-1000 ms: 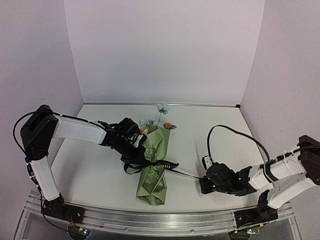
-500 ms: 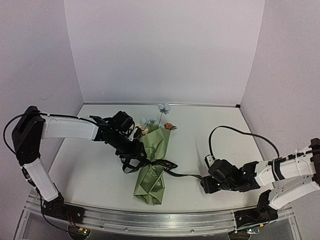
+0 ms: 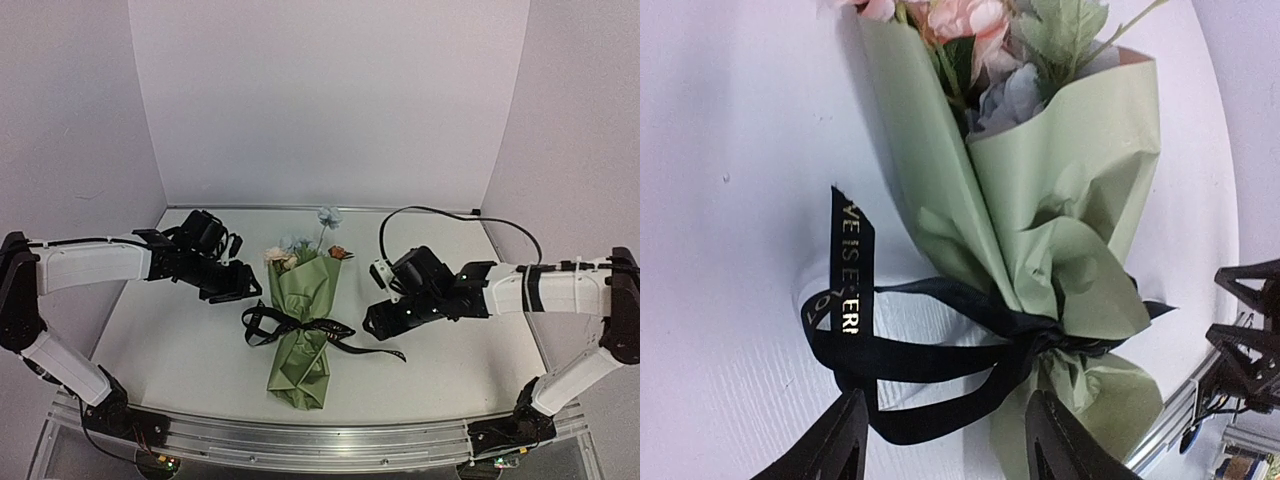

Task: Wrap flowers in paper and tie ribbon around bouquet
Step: Tie the ribbon around the folded bouquet.

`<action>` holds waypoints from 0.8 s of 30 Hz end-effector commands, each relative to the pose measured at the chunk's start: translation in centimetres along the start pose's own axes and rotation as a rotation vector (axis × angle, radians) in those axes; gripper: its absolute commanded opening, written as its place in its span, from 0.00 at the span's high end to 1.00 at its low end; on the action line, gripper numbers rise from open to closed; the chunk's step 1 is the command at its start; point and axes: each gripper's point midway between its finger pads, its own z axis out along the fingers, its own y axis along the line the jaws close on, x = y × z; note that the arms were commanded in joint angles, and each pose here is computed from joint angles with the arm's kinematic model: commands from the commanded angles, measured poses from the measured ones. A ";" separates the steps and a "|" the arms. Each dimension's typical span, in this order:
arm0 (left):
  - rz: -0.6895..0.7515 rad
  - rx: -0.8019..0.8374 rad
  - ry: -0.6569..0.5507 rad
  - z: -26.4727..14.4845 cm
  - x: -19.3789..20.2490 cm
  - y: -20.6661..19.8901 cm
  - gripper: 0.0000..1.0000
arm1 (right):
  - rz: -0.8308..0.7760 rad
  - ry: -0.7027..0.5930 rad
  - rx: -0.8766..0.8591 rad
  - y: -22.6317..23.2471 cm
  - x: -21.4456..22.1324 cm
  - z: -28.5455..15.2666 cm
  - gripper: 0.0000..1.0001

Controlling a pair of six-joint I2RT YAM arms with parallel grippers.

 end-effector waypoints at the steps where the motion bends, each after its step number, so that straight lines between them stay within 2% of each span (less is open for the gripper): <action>1: -0.002 0.068 0.000 0.0 0.0 -0.5 0.45 | -0.100 0.048 -0.230 4.1 -3.8 1.5 0.35; 4: -0.003 0.050 0.034 0.9 0.1 0.0 0.48 | -0.154 0.079 -0.289 5.2 -4.6 3.5 0.39; 9: -0.030 -0.067 0.068 2.3 0.6 3.6 0.54 | -0.249 0.080 -0.291 5.4 -4.9 5.7 0.39; 13: -0.030 -0.087 0.087 3.3 0.8 4.7 0.54 | -0.243 0.100 -0.263 4.7 -4.8 7.2 0.39; 21: -0.036 -0.130 0.116 5.1 1.2 6.1 0.52 | -0.134 0.189 -0.046 0.9 -2.5 8.1 0.42; 24: -0.055 -0.122 0.089 4.5 1.3 6.1 0.46 | -0.129 0.225 0.033 0.0 -1.6 7.8 0.42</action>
